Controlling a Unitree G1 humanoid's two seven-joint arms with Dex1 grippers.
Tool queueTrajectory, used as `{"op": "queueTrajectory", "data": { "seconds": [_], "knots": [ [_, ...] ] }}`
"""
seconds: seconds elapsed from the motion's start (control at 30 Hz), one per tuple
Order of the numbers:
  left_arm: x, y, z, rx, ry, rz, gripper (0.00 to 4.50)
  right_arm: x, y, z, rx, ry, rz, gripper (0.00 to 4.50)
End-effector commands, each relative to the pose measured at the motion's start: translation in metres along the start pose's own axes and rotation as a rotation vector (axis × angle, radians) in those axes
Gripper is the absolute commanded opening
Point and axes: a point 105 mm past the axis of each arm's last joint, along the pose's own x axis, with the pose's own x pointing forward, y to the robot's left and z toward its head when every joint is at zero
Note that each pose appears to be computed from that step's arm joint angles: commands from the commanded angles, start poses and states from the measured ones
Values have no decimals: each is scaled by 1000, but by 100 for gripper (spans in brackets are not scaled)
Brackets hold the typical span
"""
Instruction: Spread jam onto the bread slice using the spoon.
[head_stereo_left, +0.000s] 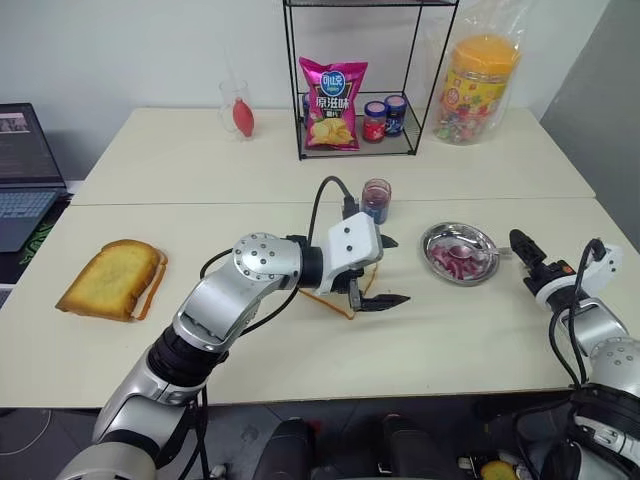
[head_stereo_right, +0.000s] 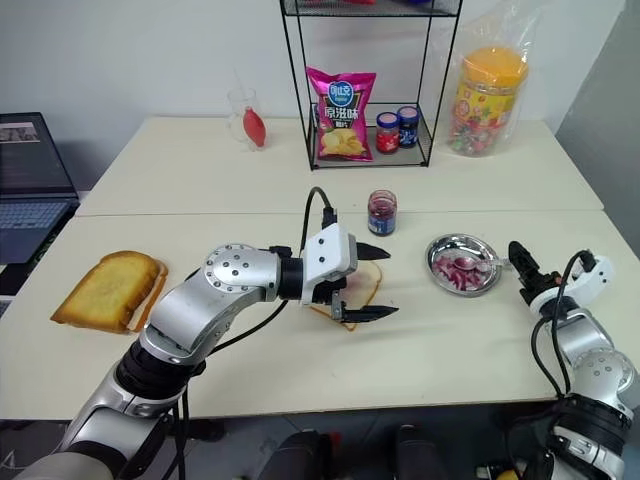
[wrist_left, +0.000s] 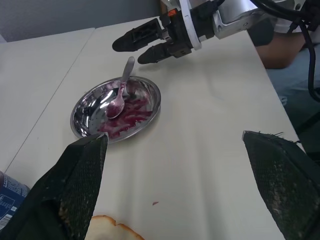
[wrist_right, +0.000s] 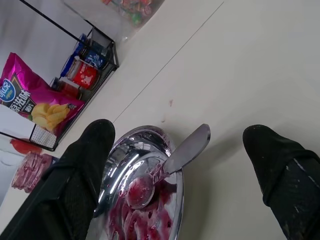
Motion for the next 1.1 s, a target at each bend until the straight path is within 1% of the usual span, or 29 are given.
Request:
{"op": "queueTrajectory", "data": {
  "seconds": [0.03, 0.33, 0.7, 0.77, 0.8, 0.83, 0.87, 0.9, 1.1],
  "knots": [
    [0, 1, 14, 48, -27, -1, 448, 5, 16, 9, 9, -15, 74, 450],
    [1, 2, 15, 54, -23, 1, 448, 13, 20, 2, 14, -6, 89, 450],
    [1, 3, 13, 61, -13, 8, 448, 20, 17, 4, 20, -19, 85, 450],
    [2, 3, 12, 62, -10, 8, 450, 20, 16, 4, 29, -21, 81, 415],
    [2, 3, 12, 63, -10, 8, 450, 20, 15, 4, 31, -21, 79, 409],
    [2, 3, 11, 63, -10, 8, 450, 20, 15, 4, 31, -21, 77, 388],
    [2, 3, 11, 64, -10, 9, 450, 20, 14, 4, 32, -22, 75, 358],
    [2, 3, 11, 65, -9, 9, 450, 19, 13, 4, 32, -24, 73, 340],
    [1, 3, 9, 64, -4, 12, 450, 18, 13, 7, 36, -39, 75, 199]
  ]
}}
